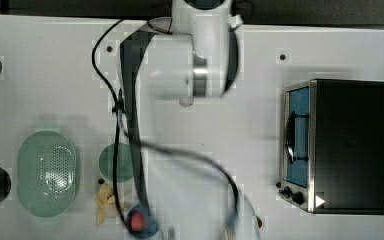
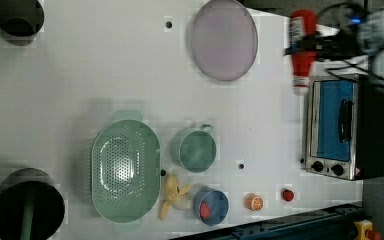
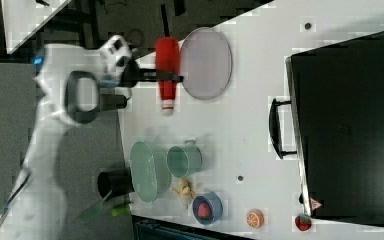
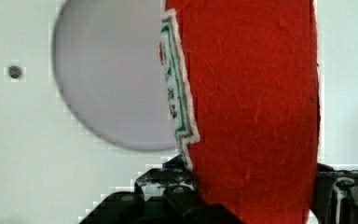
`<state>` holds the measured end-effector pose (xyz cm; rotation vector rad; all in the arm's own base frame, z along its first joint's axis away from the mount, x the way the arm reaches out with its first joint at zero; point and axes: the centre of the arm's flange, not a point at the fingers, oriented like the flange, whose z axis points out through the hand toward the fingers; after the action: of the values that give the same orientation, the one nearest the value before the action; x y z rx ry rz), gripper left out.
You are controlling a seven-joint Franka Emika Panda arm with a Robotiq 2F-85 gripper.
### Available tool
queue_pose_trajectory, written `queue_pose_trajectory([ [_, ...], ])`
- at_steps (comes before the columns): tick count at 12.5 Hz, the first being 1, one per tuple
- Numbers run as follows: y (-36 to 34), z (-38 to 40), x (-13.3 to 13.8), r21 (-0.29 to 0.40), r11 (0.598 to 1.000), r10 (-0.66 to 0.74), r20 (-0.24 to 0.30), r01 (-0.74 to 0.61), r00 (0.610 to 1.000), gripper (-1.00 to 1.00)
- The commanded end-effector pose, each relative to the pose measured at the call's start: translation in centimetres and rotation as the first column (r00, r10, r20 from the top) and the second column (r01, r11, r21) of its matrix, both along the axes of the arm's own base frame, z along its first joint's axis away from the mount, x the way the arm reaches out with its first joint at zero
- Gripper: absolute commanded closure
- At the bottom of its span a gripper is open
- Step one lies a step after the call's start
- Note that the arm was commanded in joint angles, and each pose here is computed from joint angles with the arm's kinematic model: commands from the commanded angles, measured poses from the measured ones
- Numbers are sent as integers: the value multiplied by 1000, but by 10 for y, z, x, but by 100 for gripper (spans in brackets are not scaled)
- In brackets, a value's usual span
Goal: Pick ketchup from plate and place it on table.
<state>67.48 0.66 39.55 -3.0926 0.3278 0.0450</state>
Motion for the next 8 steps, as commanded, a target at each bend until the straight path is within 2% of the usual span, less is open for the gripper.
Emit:
queue_pose_trajectory([
  [1, -56, 39, -29, 6, 997, -77, 14, 77, 997, -27],
  [6, -74, 26, -105, -13, 993, -122, -61, 121, 991, -27],
  [8, -71, 5, -128, -17, 992, -124, -68, 124, 990, -27],
])
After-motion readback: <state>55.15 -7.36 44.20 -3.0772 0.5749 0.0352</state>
